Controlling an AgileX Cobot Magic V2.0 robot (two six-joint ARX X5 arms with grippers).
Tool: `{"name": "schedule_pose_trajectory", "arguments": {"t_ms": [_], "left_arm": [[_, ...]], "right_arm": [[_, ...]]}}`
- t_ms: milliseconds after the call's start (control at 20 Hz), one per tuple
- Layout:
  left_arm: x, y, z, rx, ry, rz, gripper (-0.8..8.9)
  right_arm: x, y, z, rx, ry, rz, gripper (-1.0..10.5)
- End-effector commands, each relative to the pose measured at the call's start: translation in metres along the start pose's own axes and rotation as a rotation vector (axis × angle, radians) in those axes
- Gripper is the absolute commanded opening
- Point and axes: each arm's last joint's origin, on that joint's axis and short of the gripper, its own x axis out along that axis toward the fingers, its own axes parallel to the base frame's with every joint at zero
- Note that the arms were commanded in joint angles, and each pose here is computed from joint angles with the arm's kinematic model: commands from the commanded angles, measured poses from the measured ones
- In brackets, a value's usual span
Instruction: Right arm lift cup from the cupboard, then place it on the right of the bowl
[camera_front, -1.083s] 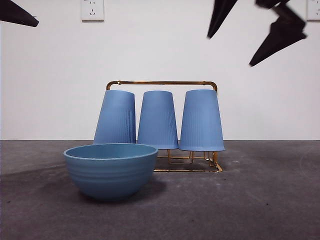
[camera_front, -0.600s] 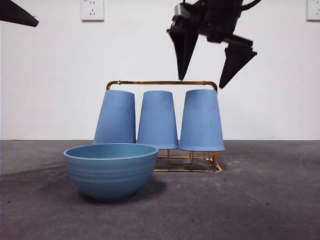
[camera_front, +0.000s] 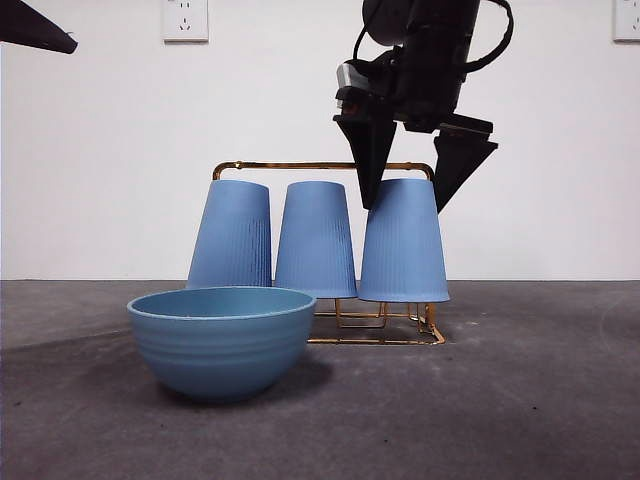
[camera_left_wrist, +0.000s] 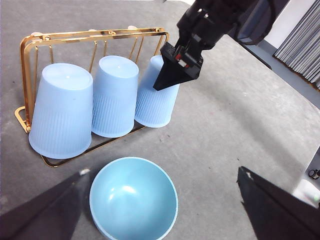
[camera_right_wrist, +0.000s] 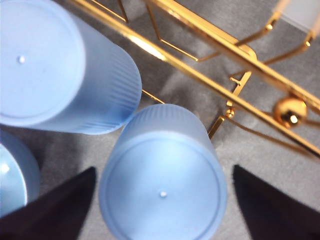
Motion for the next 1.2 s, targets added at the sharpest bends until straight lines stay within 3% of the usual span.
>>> {"name": "schedule_pose_trajectory", "arguments": {"t_ms": [50,700,1200], "left_arm": [[-0.002,-0.003,0.006,0.025,-0.02,-0.014,4.69],[-0.002,-0.003,0.006,0.024,-0.02,-0.014,4.69],[0.0,-0.002,0.006,0.017,-0.014,-0.015,4.69]], "right_arm": [[0.002,0.002,0.006,-0.014,-0.014,0.002,3.5],[-0.002,0.002,0.005,0.006,-0.011,-0.005,2.7],[-0.041,0.005,0.006,0.013,-0.043,-0.004,2.7]]}}
